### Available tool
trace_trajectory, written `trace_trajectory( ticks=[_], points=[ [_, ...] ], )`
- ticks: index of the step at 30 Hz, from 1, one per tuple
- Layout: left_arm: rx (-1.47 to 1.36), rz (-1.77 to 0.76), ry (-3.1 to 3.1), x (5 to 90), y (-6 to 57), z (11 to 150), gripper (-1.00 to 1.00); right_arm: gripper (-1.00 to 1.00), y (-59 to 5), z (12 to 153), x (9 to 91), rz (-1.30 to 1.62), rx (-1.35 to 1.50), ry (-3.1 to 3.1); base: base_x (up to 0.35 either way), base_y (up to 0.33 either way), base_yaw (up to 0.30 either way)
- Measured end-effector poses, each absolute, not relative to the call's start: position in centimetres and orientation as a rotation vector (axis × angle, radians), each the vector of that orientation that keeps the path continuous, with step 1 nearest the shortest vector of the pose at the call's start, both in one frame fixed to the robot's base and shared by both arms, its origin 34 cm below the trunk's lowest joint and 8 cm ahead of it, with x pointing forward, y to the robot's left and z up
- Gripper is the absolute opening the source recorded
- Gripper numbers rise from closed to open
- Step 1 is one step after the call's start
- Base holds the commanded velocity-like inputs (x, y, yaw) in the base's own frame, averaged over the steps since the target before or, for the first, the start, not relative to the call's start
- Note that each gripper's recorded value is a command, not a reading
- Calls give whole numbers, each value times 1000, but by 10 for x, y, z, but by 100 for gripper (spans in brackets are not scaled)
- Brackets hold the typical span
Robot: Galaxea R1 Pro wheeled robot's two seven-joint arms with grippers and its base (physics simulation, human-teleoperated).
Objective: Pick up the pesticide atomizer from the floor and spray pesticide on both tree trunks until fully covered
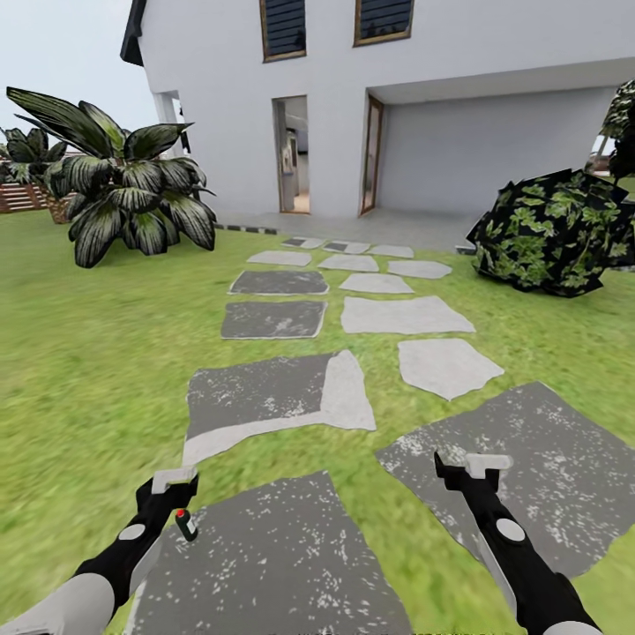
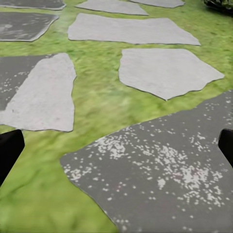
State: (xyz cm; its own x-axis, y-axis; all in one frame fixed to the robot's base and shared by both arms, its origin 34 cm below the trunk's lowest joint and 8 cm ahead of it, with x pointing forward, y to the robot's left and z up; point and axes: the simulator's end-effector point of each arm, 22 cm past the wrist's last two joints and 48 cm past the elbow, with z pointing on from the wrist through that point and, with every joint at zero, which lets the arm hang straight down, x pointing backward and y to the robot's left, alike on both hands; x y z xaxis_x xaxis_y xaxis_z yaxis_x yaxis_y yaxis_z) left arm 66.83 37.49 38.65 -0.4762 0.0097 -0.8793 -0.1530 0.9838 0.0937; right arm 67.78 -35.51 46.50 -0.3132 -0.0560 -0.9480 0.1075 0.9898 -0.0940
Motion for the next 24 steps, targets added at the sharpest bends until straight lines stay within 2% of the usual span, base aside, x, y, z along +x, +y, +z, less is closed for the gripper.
trace_trajectory(
  ticks=[14,24],
  points=[
    [-100,193,2080,656,375,343,100,100,-355,421,667,-164,36,1903,0,0,126],
    [-97,196,2121,648,374,319,100,100,-356,397,663,-167,32,1943,0,0,14]
  ],
)
